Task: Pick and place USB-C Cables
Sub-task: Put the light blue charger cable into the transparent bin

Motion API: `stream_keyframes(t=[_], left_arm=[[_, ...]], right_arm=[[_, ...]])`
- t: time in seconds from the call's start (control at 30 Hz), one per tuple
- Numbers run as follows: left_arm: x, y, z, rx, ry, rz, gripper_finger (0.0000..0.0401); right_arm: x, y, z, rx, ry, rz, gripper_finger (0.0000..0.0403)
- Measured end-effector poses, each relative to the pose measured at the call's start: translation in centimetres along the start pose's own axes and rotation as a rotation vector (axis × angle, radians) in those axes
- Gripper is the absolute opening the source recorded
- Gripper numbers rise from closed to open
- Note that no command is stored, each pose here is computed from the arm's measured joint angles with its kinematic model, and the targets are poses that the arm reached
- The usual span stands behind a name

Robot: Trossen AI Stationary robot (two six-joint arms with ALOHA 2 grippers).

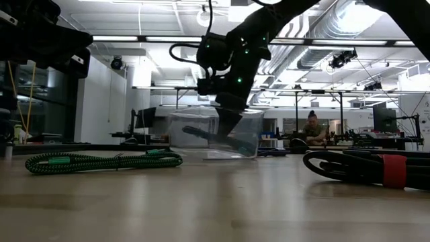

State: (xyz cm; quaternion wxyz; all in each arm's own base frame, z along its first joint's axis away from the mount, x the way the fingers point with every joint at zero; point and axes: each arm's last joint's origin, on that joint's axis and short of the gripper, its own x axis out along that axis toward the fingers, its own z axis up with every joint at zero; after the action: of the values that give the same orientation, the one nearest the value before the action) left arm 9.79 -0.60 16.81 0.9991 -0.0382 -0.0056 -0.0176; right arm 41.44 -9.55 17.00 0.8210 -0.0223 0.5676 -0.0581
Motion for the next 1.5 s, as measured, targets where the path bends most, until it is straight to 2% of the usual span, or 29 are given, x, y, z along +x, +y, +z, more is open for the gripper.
stream_keyframes(t=[0.37,0.63,0.8,0.97,1.13,1.5], left_arm=[[0.0,0.0,0.0,0.000,0.000,0.000,0.0001],[0.0,0.0,0.0,0.000,0.000,0.000,0.0000],[0.0,0.0,0.0,0.000,0.000,0.000,0.0001],[0.0,0.0,0.0,0.000,0.000,0.000,0.0001],[0.0,0.0,0.0,0.000,0.000,0.000,0.0000],[0.0,0.0,0.0,0.000,0.000,0.000,0.0000]], right_arm=[[0.0,0.1,0.2,0.053,-0.026,0.024,0.0014],[0.1,-0.1,1.0,0.264,-0.105,0.011,0.0014],[-0.2,-0.3,1.5,0.323,-0.145,0.019,0.0014],[-0.7,-1.8,2.1,0.477,-0.180,0.031,0.0015],[-0.8,-4.3,1.5,0.630,-0.183,0.017,0.0016],[-0.8,-5.9,1.1,0.712,-0.190,0.040,0.0016]])
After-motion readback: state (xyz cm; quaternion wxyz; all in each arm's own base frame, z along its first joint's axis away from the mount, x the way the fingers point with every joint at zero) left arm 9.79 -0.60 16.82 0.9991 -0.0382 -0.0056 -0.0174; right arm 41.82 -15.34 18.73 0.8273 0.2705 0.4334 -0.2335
